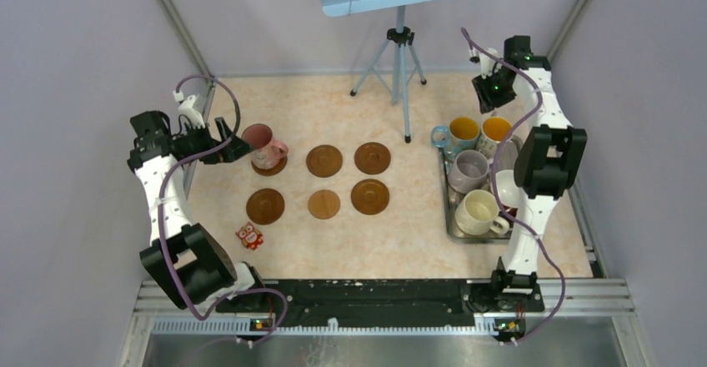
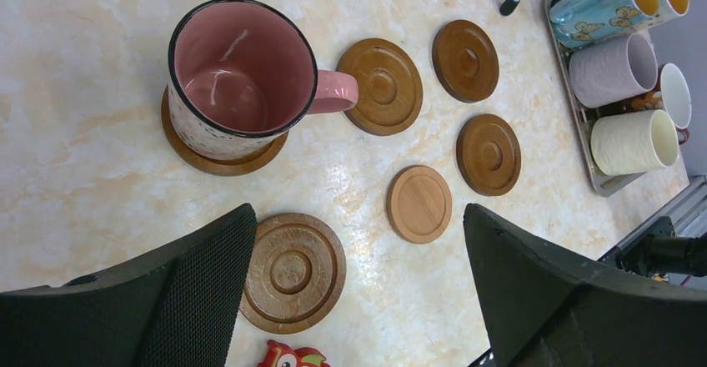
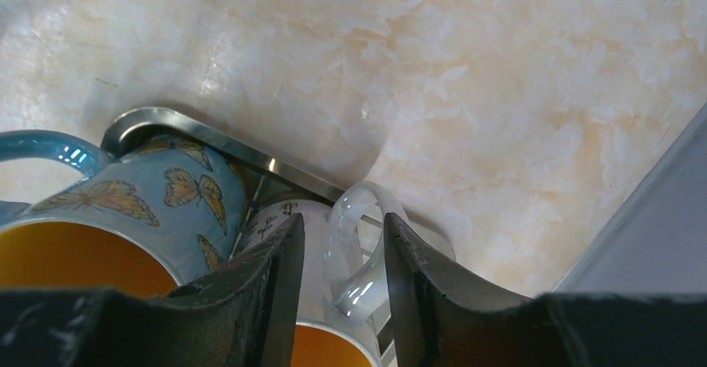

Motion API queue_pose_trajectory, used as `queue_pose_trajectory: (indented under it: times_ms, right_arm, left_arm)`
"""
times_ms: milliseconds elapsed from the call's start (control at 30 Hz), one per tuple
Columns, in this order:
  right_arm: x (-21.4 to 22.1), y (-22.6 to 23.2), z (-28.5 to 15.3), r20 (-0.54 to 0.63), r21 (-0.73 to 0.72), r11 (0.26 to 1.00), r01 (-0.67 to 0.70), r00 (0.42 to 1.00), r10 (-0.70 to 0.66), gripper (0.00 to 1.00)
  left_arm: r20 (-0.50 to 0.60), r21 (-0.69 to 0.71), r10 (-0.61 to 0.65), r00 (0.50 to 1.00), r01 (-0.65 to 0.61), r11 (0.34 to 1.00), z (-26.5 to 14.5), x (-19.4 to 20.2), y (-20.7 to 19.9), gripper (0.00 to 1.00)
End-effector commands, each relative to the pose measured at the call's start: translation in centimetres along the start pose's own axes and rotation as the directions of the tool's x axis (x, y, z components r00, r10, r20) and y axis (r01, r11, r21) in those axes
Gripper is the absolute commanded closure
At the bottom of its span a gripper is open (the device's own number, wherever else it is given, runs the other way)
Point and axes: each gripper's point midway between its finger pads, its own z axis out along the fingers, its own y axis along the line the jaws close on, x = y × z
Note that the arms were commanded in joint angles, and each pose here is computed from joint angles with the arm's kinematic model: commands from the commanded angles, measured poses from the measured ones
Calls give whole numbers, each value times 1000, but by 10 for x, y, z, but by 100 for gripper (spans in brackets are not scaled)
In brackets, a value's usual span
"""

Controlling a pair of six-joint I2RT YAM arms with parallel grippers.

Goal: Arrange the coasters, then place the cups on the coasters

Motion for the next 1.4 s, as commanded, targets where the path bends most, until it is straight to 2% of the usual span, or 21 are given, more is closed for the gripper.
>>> queue_pose_trajectory:
  times_ms: [0,333,633,1367]
  right_arm:
    - [0,-9,-8,-31,36,998,41,999,-40,61]
    - [19,-26,-19,-67,49,998,29,997,-26,63]
    - [42,-34,-31,-94,1,1000,1,996,-1,64]
    - [104,-18,-70,-149,-59,998,-15,989,6,63]
  left_arm:
    - [38,20,46,998,-47,999,-3,-8,-9,1]
    - [44,26,52,998,-53,998,-4,-10,-12,1]
    - [46,23,52,998,-54,998,-4,-11,-12,1]
    - [56,22,57,997,-59,998,-7,-17,-15,1]
